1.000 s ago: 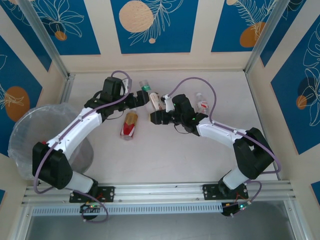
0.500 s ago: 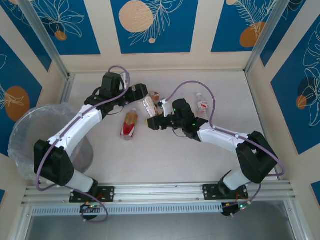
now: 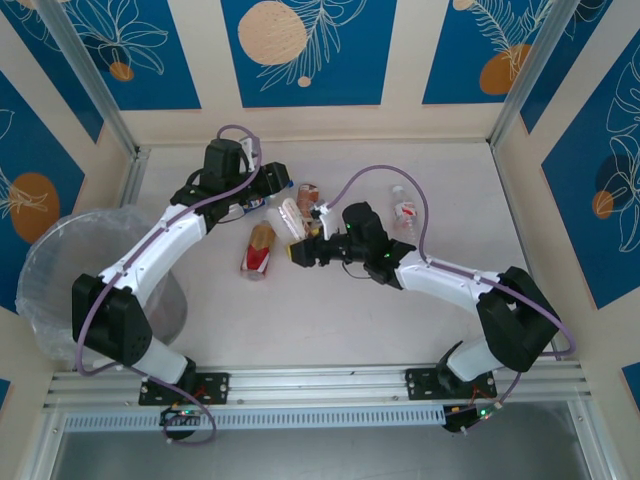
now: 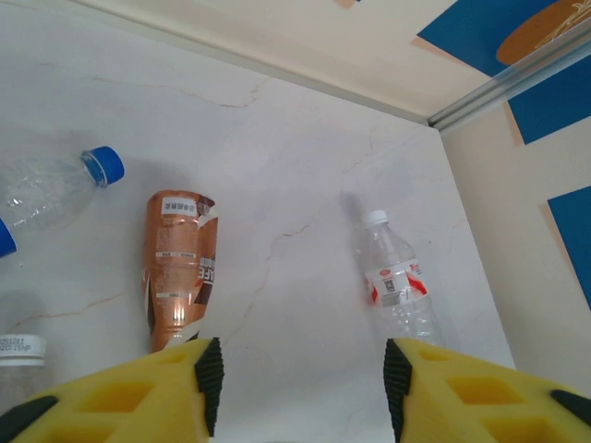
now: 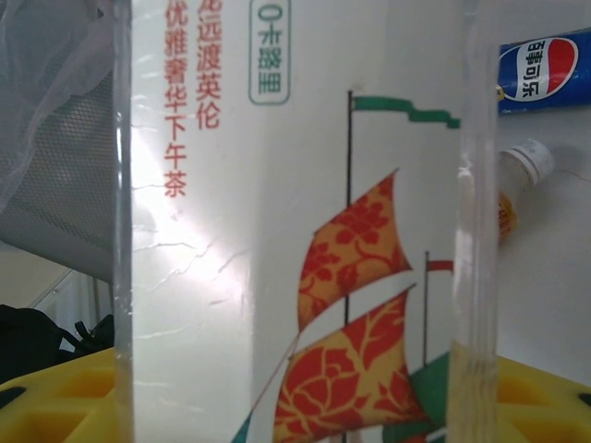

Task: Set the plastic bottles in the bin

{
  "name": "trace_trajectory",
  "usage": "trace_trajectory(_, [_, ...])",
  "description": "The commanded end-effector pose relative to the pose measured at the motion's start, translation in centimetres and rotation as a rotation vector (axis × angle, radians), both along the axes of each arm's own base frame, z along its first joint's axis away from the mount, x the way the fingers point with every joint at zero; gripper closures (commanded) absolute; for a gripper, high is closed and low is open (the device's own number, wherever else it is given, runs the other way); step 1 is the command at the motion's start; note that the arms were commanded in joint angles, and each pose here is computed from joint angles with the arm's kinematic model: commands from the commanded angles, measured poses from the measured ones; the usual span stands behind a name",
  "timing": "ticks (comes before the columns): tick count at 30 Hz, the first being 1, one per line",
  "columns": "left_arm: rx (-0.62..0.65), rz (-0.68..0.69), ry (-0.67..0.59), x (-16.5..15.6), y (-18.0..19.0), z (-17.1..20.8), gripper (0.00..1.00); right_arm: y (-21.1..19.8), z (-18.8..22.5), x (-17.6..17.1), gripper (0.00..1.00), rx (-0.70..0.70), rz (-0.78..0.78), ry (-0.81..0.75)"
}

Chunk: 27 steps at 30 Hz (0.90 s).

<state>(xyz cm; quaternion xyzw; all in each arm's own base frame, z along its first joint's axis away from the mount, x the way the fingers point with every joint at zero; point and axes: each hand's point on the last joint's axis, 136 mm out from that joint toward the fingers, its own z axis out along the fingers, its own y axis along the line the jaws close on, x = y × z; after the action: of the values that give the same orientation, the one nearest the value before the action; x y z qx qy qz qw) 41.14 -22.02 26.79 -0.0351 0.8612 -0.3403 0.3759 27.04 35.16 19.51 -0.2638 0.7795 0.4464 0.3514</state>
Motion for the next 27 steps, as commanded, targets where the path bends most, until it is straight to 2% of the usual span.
trace_trajectory(1, [0.036,0.020,-0.014,0.4,0.8,0.0,0.55,0.6,0.1,-0.3,0.55,0.024,0.012,-0.006])
trace_trajectory(6, [0.025,-0.010,-0.004,0.0,0.3,-0.4,0.65,0.8,-0.1,-0.1,0.54,0.022,0.008,0.005])
trace_trajectory(9, [0.037,-0.006,-0.009,-0.1,0.6,-0.3,0.67,0.8,-0.1,0.0,0.51,0.013,0.007,-0.002])
trace_trajectory(20, [0.081,0.013,-0.024,0.0,1.3,0.1,0.80,0.2,-0.1,-0.1,0.18,-0.053,0.028,-0.033])
trace_trajectory(23, [0.085,0.018,-0.020,0.1,1.4,0.0,0.87,0.0,-0.2,-0.2,0.10,-0.074,0.032,-0.030])
trace_trajectory(25, [0.091,0.022,-0.014,0.1,1.4,-0.1,0.94,-0.2,0.0,-0.2,0.00,-0.083,0.034,-0.034])
trace_trajectory(26, [0.094,0.026,-0.010,0.2,1.5,-0.2,1.00,-0.3,0.0,-0.1,0.00,-0.090,0.030,-0.036])
trace_trajectory(27, [0.097,0.032,-0.009,0.2,1.6,-0.2,1.00,-0.5,0.1,-0.2,0.01,-0.099,0.028,-0.039])
